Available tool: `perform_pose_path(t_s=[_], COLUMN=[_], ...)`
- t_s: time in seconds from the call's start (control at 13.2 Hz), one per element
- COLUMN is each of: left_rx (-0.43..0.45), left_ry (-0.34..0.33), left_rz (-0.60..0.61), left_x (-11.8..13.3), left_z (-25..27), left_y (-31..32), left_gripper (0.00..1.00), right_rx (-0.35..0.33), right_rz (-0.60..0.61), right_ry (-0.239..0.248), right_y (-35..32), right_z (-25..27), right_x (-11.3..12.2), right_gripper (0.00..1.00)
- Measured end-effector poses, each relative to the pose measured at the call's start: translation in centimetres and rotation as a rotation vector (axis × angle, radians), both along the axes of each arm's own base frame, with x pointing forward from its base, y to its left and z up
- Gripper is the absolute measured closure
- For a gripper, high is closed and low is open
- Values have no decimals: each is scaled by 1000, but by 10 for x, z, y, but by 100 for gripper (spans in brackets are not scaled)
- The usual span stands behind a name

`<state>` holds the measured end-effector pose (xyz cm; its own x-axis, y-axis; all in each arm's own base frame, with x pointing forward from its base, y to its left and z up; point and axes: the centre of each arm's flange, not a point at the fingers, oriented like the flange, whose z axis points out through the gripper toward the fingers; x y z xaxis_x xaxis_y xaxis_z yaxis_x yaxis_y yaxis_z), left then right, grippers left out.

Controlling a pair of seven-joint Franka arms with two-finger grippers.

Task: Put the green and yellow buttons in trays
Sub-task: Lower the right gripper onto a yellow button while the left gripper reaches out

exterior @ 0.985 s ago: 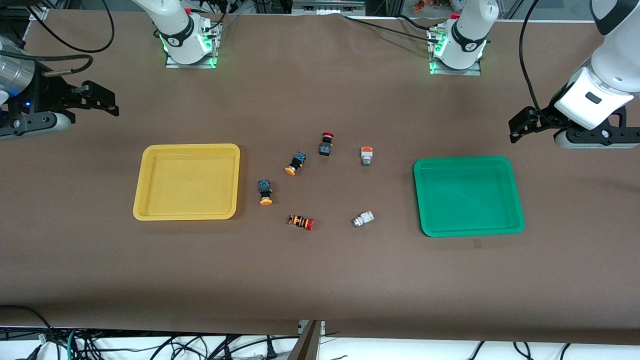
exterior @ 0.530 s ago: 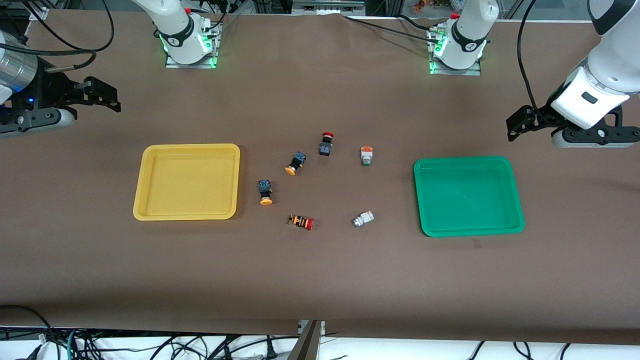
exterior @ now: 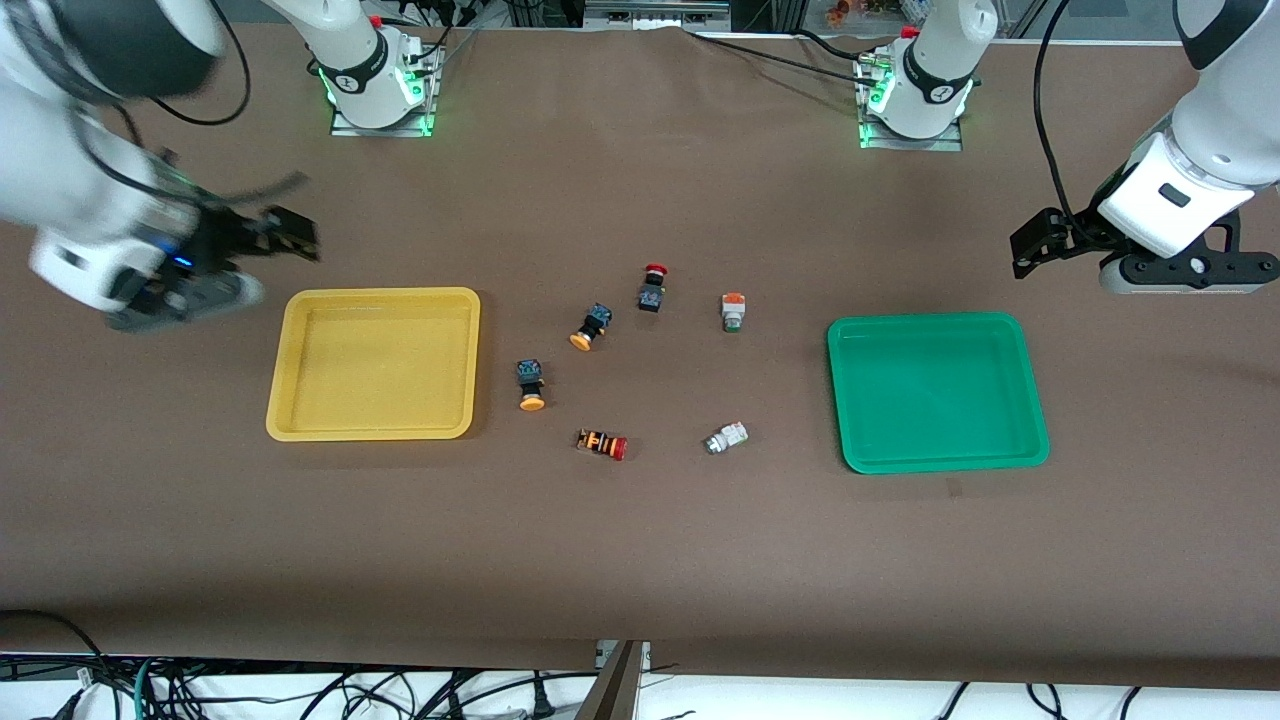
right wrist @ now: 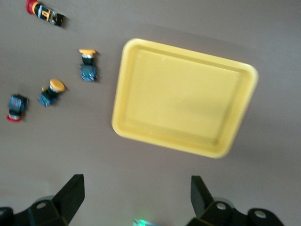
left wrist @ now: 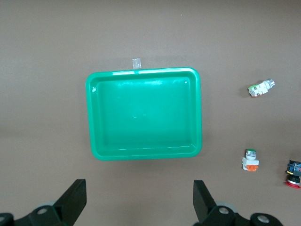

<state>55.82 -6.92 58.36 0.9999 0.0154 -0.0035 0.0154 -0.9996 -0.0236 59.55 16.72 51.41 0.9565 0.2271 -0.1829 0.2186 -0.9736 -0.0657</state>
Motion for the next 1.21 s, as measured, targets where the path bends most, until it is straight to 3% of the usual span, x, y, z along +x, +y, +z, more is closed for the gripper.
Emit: perform_pose_path(t_s=[0.23, 0.45, 0.76, 0.98, 1.21], left_rx=[0, 0, 2, 16, 26], left_ry=[1, 1, 13, 128, 240], left_rz=[-1, -1, -3, -30, -102], left_x=[0, 0, -1, -6, 7], left_z=[0, 0, -1, -28, -91], left_y=[0, -1, -2, -16, -58], left_gripper=[0, 0, 0, 0, 0], right_rx=[-1, 9, 20, 28, 36], right_rz=[-9, -33, -45, -43, -56], right_ry=[-12, -11, -72, -110, -135], right_y=[89, 128, 158, 167, 167], right_z=[-84, -160, -257, -297, -311], right_x=[12, 19, -1, -22, -23], right_gripper=[0, 0, 0, 0, 4])
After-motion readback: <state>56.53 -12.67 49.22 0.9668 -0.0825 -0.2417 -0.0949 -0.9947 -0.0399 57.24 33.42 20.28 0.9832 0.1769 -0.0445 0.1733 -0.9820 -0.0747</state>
